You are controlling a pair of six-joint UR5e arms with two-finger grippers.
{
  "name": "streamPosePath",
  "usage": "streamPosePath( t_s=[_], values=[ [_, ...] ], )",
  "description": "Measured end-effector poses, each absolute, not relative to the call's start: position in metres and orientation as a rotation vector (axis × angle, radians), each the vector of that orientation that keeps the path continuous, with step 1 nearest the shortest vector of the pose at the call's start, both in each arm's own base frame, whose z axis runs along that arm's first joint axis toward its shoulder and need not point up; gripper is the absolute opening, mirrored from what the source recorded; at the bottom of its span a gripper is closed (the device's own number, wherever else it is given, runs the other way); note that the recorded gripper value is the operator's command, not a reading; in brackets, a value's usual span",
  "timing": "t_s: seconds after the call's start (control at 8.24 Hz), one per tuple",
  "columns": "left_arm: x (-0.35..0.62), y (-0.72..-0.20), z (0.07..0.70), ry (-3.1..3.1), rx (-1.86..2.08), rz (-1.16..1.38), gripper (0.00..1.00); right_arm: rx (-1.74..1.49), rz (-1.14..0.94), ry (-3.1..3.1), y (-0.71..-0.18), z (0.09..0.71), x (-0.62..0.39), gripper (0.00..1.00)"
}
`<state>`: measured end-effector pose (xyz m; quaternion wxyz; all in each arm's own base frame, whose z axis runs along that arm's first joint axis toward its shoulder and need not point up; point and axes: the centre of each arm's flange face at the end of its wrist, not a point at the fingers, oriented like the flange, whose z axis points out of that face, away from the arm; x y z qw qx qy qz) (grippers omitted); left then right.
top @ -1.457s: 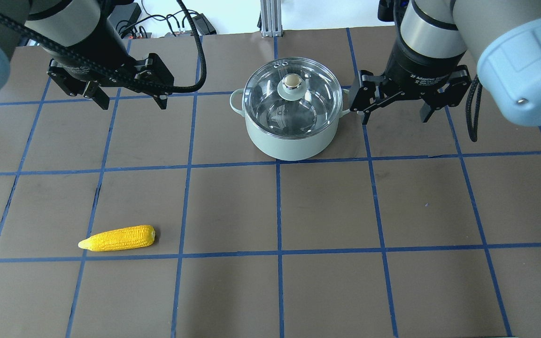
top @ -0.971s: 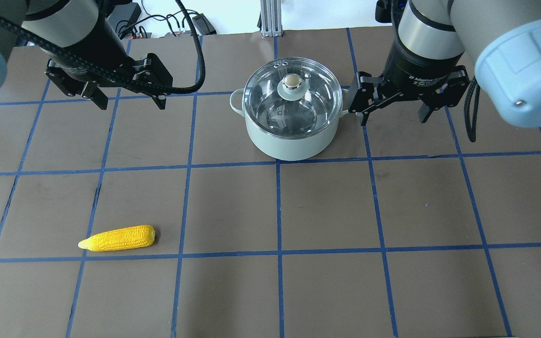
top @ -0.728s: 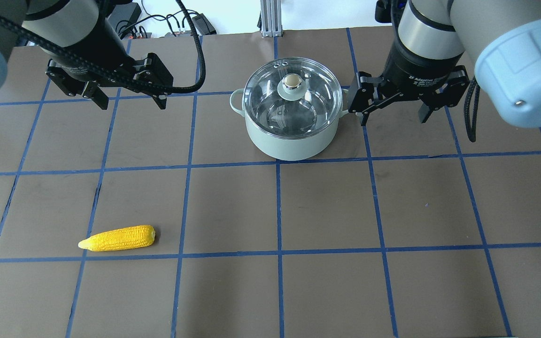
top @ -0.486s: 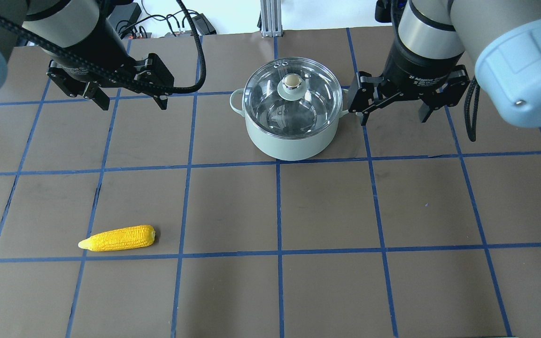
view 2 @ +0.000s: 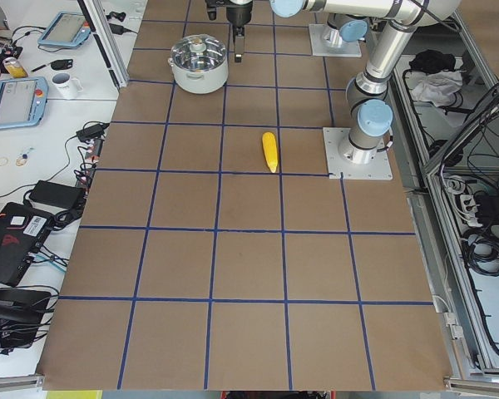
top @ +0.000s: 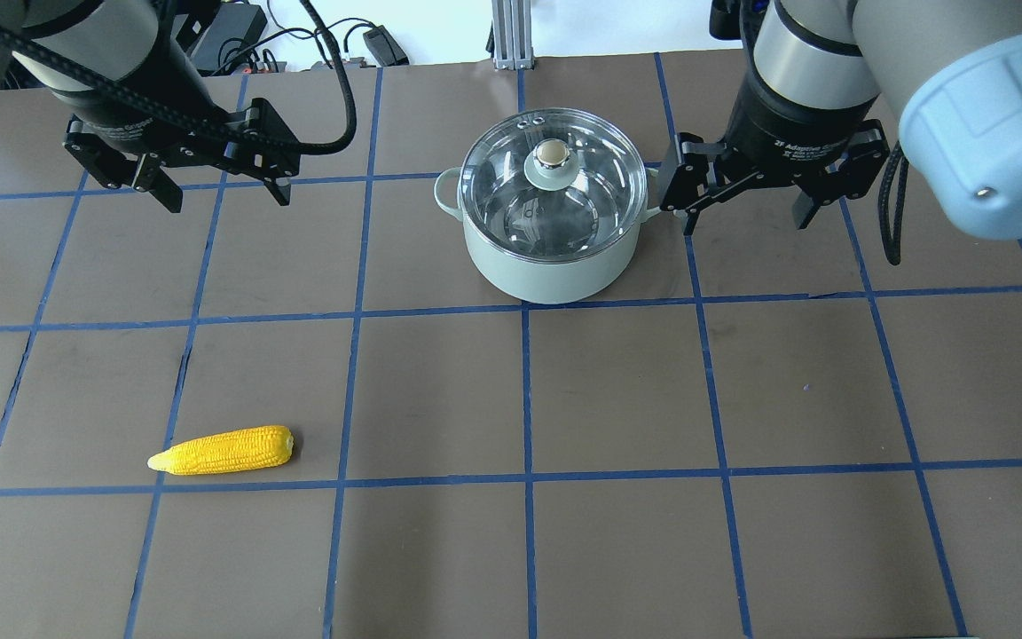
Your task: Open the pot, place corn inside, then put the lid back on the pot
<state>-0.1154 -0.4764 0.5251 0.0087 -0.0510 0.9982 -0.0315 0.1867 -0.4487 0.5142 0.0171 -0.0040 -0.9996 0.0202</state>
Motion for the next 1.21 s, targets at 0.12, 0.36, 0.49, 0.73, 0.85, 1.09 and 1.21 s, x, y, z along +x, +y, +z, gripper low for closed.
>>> streamPosePath(
  t_s=[0.12,0.36,0.49,0.73,0.85,1.09,1.21],
  values=[
    [-0.089,-0.481,0.517,3.108,-0.259,-0.068,1.00,-0.011,0.059,-3.109,-0.449,0.514,0.187,1.00],
    [-0.036,-0.483,0.500,3.066,-0.589,0.000,1.00,0.008,0.063,-3.110,-0.449,0.516,0.187,1.00],
    [-0.020,-0.482,0.490,3.029,-0.752,0.035,1.00,0.018,0.065,-3.110,-0.449,0.516,0.187,1.00],
    [0.002,-0.476,0.460,2.947,-1.018,0.137,1.00,0.021,0.065,-3.109,-0.450,0.516,0.187,1.00],
    [0.007,-0.472,0.443,2.901,-1.128,0.191,1.00,0.025,0.073,-3.110,-0.451,0.516,0.187,1.00],
    [0.011,-0.465,0.417,2.766,-1.356,0.272,1.00,0.045,0.143,-3.113,-0.474,0.506,0.190,1.00],
    [0.010,-0.461,0.406,2.697,-1.452,0.310,1.00,0.027,0.188,-3.115,-0.498,0.497,0.193,1.00]
  ],
)
